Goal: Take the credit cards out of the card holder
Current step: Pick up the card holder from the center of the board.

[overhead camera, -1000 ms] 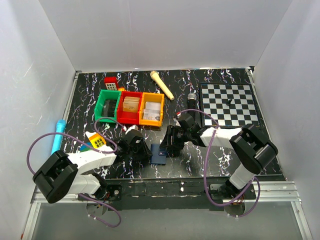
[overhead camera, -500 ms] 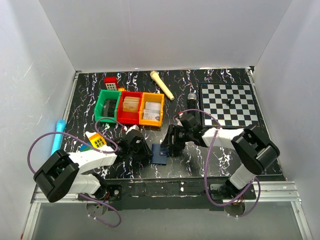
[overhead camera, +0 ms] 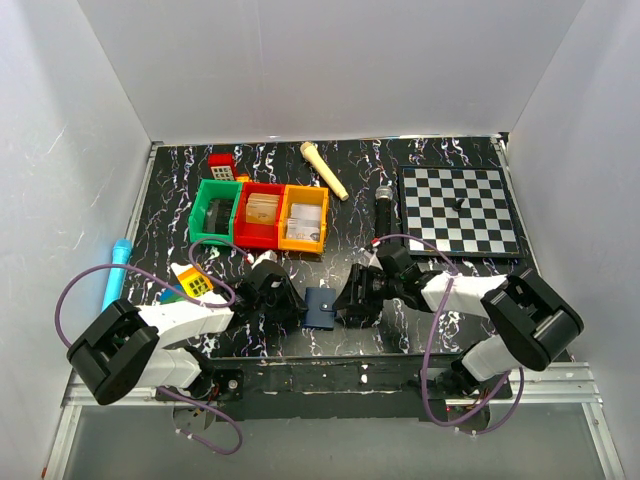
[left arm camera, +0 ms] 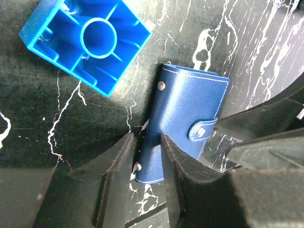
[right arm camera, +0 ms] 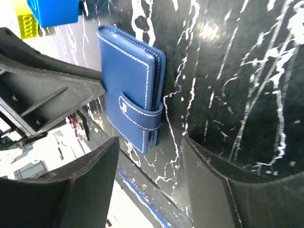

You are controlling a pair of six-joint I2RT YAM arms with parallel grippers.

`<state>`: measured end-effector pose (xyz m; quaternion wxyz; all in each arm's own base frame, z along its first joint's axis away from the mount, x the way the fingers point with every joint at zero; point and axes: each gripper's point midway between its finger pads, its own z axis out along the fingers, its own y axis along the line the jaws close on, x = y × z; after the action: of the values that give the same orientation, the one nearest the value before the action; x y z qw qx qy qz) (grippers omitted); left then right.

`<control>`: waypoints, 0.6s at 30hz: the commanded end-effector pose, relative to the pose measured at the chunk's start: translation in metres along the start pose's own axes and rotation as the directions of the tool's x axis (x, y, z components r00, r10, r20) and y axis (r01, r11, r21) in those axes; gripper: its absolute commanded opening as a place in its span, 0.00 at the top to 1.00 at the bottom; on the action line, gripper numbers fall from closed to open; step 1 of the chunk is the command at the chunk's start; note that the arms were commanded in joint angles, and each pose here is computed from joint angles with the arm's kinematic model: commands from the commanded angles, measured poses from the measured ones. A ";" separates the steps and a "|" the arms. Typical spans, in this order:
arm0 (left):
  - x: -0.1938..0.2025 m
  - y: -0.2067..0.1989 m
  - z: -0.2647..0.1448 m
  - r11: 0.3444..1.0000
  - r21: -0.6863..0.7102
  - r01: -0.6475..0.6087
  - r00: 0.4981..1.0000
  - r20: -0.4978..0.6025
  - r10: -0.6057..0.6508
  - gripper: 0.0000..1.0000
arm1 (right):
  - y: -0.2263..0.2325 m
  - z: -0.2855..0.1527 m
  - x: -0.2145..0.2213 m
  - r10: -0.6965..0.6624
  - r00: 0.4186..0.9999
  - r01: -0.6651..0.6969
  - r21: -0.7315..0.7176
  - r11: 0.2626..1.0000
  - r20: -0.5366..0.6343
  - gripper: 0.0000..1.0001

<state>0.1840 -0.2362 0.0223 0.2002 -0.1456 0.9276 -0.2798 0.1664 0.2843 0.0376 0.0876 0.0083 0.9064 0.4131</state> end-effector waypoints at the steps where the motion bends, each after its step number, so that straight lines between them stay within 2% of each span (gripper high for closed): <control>1: 0.014 0.024 0.002 0.997 -0.071 0.012 0.999 -0.031 -0.014 0.69 | 0.000 0.005 0.018 0.017 0.998 -0.018 -0.016 1.000 -0.053 0.36; 4: 0.015 0.024 0.004 0.997 -0.069 0.017 0.999 -0.032 -0.019 0.69 | 0.002 0.008 0.019 0.015 0.998 -0.016 -0.019 1.000 -0.060 0.36; 16: 0.026 0.012 0.006 0.999 -0.040 -0.019 0.997 -0.077 0.016 0.73 | 0.013 0.022 0.011 0.029 0.997 -0.033 -0.056 0.998 -0.075 0.46; 18: 0.027 0.012 0.006 0.999 -0.040 -0.022 0.997 -0.080 0.019 0.73 | 0.015 0.023 0.010 0.027 0.997 -0.032 -0.059 0.998 -0.074 0.51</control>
<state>0.1787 -0.2508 0.0222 0.1919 -0.1407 0.9232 -0.3019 0.1549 0.3065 0.0339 0.0412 0.0071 0.8949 0.4443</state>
